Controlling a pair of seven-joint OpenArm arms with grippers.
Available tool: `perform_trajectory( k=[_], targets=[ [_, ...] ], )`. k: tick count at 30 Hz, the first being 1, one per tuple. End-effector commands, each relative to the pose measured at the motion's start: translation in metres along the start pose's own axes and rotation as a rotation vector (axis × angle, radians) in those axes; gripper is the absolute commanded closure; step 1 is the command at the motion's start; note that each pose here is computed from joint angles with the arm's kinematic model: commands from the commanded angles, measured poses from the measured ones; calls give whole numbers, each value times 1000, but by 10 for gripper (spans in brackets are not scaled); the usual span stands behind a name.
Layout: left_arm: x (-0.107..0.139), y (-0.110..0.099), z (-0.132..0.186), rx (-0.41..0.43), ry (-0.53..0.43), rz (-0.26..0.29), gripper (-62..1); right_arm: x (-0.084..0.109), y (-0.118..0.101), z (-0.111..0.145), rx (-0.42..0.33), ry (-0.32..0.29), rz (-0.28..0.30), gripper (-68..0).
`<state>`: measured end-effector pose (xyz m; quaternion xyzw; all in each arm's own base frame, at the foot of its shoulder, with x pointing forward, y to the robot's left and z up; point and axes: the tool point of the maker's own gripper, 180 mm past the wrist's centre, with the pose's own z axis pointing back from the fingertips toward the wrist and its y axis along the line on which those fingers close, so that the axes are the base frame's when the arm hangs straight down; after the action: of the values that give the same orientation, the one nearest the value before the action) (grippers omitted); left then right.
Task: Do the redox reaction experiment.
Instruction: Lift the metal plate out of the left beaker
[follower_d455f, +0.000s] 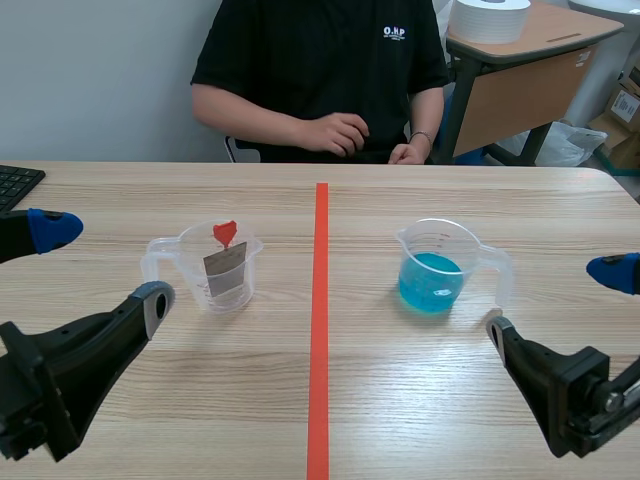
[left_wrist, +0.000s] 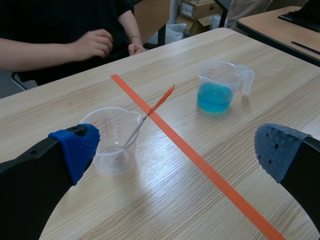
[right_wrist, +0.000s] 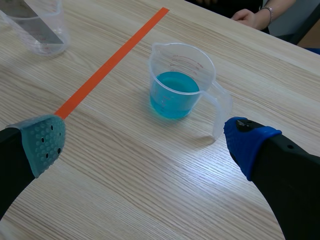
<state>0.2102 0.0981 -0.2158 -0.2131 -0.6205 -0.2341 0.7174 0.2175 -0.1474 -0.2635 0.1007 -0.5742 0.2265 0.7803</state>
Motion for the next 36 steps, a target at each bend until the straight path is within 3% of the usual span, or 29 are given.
perform_trajectory(
  k=[1, 24, 30, 36],
  targets=[
    [10, 0, -1, 1, -36, -3, -623, 13, 1, -2, 8, -41, 26, -679],
    [7, 2, 1, 14, -23, -3, -623, 17, 1, -2, 9, -64, 31, -679],
    [-17, 20, 14, 102, 53, 3, -623, 22, 1, -2, 10, -91, 31, -679],
    [-70, 46, 49, 240, 218, 31, -623, 22, 1, -2, 9, -91, 31, -679]
  ],
)
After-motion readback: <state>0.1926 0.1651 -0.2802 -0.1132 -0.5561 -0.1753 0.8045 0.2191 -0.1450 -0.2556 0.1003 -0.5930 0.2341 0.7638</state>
